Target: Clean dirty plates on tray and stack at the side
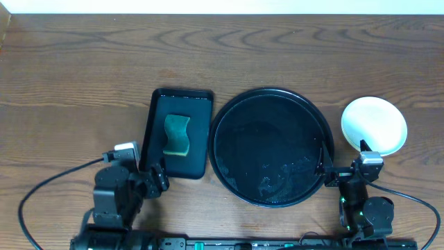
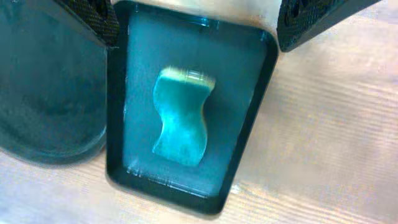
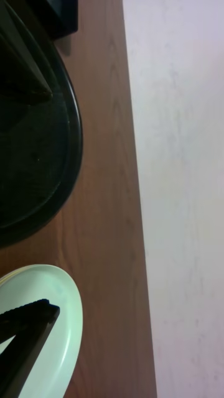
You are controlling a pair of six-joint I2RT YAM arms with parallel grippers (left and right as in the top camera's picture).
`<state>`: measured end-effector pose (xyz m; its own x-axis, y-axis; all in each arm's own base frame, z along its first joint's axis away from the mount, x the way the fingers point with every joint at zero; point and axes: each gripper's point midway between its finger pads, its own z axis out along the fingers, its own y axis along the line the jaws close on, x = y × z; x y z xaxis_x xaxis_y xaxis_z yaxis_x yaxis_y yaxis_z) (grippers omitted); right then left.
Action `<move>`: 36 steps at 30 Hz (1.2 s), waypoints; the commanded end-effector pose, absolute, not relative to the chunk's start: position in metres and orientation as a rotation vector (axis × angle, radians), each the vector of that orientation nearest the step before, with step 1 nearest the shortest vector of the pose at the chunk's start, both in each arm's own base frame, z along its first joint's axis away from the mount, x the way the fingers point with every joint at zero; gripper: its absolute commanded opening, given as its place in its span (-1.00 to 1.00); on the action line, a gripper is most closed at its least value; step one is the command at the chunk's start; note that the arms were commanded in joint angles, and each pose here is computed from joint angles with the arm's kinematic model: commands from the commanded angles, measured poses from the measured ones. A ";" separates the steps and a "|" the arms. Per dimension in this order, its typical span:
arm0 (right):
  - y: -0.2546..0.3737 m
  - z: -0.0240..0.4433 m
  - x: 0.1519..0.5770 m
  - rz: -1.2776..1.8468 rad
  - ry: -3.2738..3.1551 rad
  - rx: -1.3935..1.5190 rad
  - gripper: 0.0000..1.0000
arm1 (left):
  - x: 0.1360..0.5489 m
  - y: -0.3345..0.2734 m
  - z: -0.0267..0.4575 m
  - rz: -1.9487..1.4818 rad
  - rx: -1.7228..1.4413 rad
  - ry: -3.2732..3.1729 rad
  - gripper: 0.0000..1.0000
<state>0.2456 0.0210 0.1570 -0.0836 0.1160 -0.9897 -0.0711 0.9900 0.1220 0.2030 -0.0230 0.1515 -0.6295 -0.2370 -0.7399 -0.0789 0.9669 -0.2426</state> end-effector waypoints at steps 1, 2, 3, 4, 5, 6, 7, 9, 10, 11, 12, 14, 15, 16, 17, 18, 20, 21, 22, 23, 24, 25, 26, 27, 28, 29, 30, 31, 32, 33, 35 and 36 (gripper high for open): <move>0.024 0.157 0.245 0.153 1.646 0.015 0.99 | 0.207 -0.021 0.136 -0.223 -0.202 2.164 0.64; 0.024 0.157 0.245 0.154 1.646 0.015 0.99 | 0.209 -0.021 0.135 -0.227 -0.200 2.137 0.64; 0.024 0.157 0.245 0.153 1.646 0.015 0.99 | 0.211 -0.021 0.133 -0.232 -0.197 2.109 0.64; 0.024 0.157 0.245 0.153 1.646 0.015 0.98 | 0.213 -0.021 0.132 -0.235 -0.195 2.083 0.64; 0.024 0.157 0.245 0.153 1.646 0.015 0.99 | 0.216 -0.021 0.131 -0.240 -0.192 2.052 0.64; 0.024 0.157 0.245 0.153 1.646 0.015 0.99 | 0.218 -0.022 0.131 -0.244 -0.189 2.026 0.64; 0.024 0.157 0.245 0.153 1.646 0.015 0.99 | 0.220 -0.022 0.131 -0.248 -0.186 1.999 0.64; 0.024 0.157 0.245 0.154 1.646 0.015 0.98 | 0.225 -0.022 0.134 -0.257 -0.179 1.931 0.64; 0.024 0.157 0.245 0.153 1.646 0.015 0.99 | 0.227 -0.023 0.136 -0.257 -0.172 1.902 0.64; 0.024 0.157 0.245 0.153 1.646 0.015 0.99 | 0.231 -0.023 0.138 -0.257 -0.158 1.856 0.64; 0.024 0.157 0.245 0.154 1.646 0.015 0.98 | 0.233 -0.023 0.141 -0.256 -0.147 1.819 0.64; 0.023 0.157 0.245 0.153 1.645 0.015 0.99 | 0.238 -0.024 0.147 -0.253 -0.127 1.744 0.64; 0.024 0.157 0.245 0.153 1.645 0.015 0.99 | 0.241 -0.024 0.149 -0.252 -0.118 1.711 0.64; 0.024 0.157 0.245 0.154 1.645 0.015 0.99 | 0.243 -0.024 0.151 -0.247 -0.107 1.680 0.64; 0.024 0.157 0.245 0.153 1.646 0.015 0.99 | 0.245 -0.025 0.154 -0.241 -0.096 1.656 0.64; 0.024 0.157 0.245 0.153 1.646 0.015 0.98 | 0.245 -0.025 0.158 -0.220 -0.067 1.640 0.64; 0.024 0.157 0.245 0.153 1.646 0.015 0.99 | 0.245 -0.025 0.166 -0.162 0.002 1.608 0.64; 0.024 0.157 0.245 0.153 1.646 0.015 0.98 | 0.245 -0.025 0.167 -0.143 0.021 1.603 0.64; 0.024 0.157 0.245 0.153 1.646 0.015 0.98 | 0.245 -0.025 0.166 -0.123 0.041 1.605 0.64; 0.024 0.157 0.245 0.153 1.646 0.015 0.98 | 0.245 -0.025 0.163 -0.106 0.058 1.616 0.64; 0.024 0.157 0.245 0.153 1.646 0.015 0.98 | 0.245 -0.025 0.157 -0.097 0.068 1.641 0.64; 0.024 0.157 0.245 0.153 1.646 0.015 0.99 | 0.244 -0.025 0.150 -0.097 0.068 1.670 0.64; 0.024 0.157 0.245 0.153 1.646 0.015 0.99 | 0.243 -0.025 0.141 -0.097 0.069 1.705 0.64; 0.023 0.157 0.245 0.153 1.646 0.015 0.99 | 0.243 -0.025 0.137 -0.099 0.066 1.723 0.64; 0.024 0.157 0.245 0.153 1.646 0.015 0.99 | 0.243 -0.025 0.138 -0.098 0.067 1.720 0.64; 0.024 0.157 0.245 0.153 1.646 0.015 0.98 | 0.243 -0.025 0.138 -0.098 0.067 1.720 0.64; 0.024 0.157 0.245 0.153 1.646 0.015 0.99 | 0.243 -0.025 0.138 -0.098 0.067 1.720 0.64; 0.023 0.157 0.245 0.153 1.646 0.016 0.98 | 0.243 -0.025 0.138 -0.098 0.067 1.719 0.64; 0.024 0.157 0.245 0.153 1.646 0.015 0.99 | 0.243 -0.025 0.138 -0.098 0.067 1.720 0.64; 0.024 0.157 0.245 0.154 1.646 0.015 0.98 | 0.243 -0.025 0.138 -0.098 0.067 1.719 0.64; 0.024 0.157 0.245 0.153 1.646 0.015 0.99 | 0.243 -0.025 0.138 -0.098 0.067 1.719 0.64; 0.024 0.157 0.245 0.153 1.645 0.015 0.99 | 0.243 -0.025 0.138 -0.098 0.067 1.720 0.64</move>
<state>0.2456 0.0210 0.1570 -0.0834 0.1133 -0.9901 -0.0713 0.9903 0.1194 0.2443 -0.0247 0.1513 -0.1064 -0.0327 -0.9938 0.0979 0.9943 -0.0432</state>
